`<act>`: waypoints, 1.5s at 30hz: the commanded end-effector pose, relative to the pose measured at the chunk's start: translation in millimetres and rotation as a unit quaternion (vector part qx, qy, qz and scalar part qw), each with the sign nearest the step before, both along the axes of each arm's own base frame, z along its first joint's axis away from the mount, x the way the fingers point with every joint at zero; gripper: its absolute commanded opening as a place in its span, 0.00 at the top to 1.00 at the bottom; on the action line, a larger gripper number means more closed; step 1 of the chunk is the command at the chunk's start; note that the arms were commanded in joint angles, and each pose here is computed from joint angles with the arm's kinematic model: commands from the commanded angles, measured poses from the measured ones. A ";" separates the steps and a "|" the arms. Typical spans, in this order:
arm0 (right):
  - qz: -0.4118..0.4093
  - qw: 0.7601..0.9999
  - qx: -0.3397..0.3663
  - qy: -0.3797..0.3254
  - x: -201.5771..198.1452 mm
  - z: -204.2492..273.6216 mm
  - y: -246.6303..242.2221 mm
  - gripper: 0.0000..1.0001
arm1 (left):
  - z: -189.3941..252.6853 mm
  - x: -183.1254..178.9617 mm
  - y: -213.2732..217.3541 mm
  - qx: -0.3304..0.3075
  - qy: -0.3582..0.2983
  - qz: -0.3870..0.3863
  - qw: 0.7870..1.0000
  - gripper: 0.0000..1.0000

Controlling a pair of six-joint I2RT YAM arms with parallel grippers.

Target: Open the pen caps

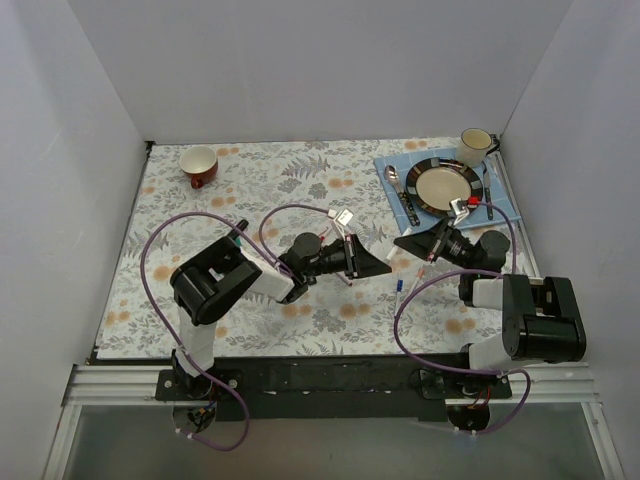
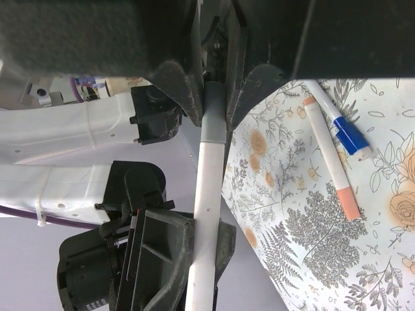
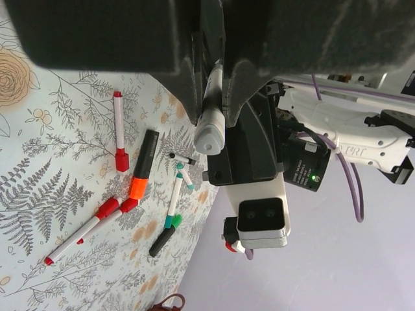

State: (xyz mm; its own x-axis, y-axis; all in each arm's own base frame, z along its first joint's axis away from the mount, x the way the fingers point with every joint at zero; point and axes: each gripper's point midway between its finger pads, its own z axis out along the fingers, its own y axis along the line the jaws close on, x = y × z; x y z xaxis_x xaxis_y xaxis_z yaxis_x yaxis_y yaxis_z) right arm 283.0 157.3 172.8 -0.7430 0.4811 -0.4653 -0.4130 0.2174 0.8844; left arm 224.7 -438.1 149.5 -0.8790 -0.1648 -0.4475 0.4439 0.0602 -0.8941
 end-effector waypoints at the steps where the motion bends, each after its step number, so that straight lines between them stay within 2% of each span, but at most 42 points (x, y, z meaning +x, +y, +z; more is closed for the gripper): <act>1: -0.140 0.979 -0.019 -0.144 42.0 44.3 -45.1 0.99 | -3.7 -37.4 18.3 0.017 0.025 -0.064 0.997 1.00; 11: -0.159 0.976 -0.018 -0.145 43.7 45.7 -58.2 0.99 | -10.3 -52.9 30.0 0.030 0.021 -0.081 0.996 1.00; 14: -0.157 0.976 -0.023 -0.150 42.8 45.2 -58.7 0.99 | -3.0 -46.5 33.2 0.039 0.001 -0.068 0.997 1.00; 15: -0.154 0.975 -0.028 -0.159 42.7 47.9 -58.3 0.99 | -12.7 -33.7 41.6 0.069 0.004 -0.051 0.996 1.00; 17: -0.136 0.975 -0.063 -0.161 48.0 41.6 -57.7 0.99 | -4.1 -7.9 50.3 0.083 -0.003 -0.022 0.996 1.00; 18: -0.128 0.976 -0.077 -0.158 48.9 39.5 -57.2 0.99 | -9.8 17.2 68.3 0.111 0.024 0.010 0.994 1.00; 19: -0.120 0.980 -0.086 -0.130 50.0 28.8 -57.2 0.99 | -12.2 32.6 76.7 0.127 0.013 0.024 0.992 1.00; 20: -0.113 0.977 -0.101 -0.147 51.7 31.8 -57.2 0.99 | -0.7 54.9 80.5 0.130 0.005 0.042 0.991 1.00; 21: -0.106 0.977 -0.105 -0.150 51.3 32.2 -56.3 0.99 | -24.2 81.7 103.8 0.180 0.051 0.088 0.978 1.00; 23: -0.087 0.978 -0.113 -0.150 52.4 35.2 -54.6 0.99 | -38.9 115.8 123.5 0.222 0.057 0.122 0.966 1.00; 25: -0.084 0.977 -0.121 -0.154 53.7 37.2 -55.1 0.99 | -59.4 156.8 151.4 0.260 0.094 0.164 0.947 1.00; 30: -0.083 0.975 -0.137 -0.157 54.1 37.6 -56.3 0.99 | -93.0 221.6 208.8 0.327 0.129 0.241 0.905 1.00; 31: -0.083 0.975 -0.137 -0.156 54.5 37.9 -55.9 0.99 | -83.6 240.7 213.4 0.329 0.116 0.258 0.901 0.99; 33: -0.079 0.976 -0.136 -0.152 55.0 36.0 -55.7 0.99 | -102.5 253.2 225.9 0.358 0.132 0.263 0.886 0.97; 34: -0.079 0.976 -0.135 -0.150 55.4 35.4 -55.7 0.99 | -94.0 272.5 229.1 0.363 0.117 0.281 0.880 0.97; 36: -0.076 0.977 -0.135 -0.145 56.0 32.6 -55.2 0.99 | -113.7 278.6 237.2 0.392 0.130 0.280 0.867 0.96; 37: -0.075 0.978 -0.133 -0.142 56.4 32.1 -55.0 0.99 | -104.1 293.4 237.3 0.392 0.117 0.289 0.866 0.95; 39: -0.072 0.978 -0.132 -0.142 56.2 32.6 -54.6 0.99 | -125.6 297.3 247.5 0.425 0.132 0.293 0.846 0.93; 41: -0.070 0.979 -0.130 -0.143 55.8 32.9 -53.8 0.99 | -124.2 312.2 256.3 0.445 0.116 0.310 0.832 0.88; 45: -0.068 0.979 -0.129 -0.141 56.0 32.5 -53.8 0.99 | -134.0 319.6 269.6 0.482 0.112 0.318 0.809 0.78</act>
State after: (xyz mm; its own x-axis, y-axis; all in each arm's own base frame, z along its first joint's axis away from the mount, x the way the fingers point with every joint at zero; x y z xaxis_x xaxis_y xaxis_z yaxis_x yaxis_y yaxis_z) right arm 333.2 104.0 189.8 -0.5427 0.4303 -0.7213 -0.5313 0.4893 0.6916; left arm 548.2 -195.5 29.2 -0.8151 -0.3425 -0.4672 -0.0699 0.8588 -0.5076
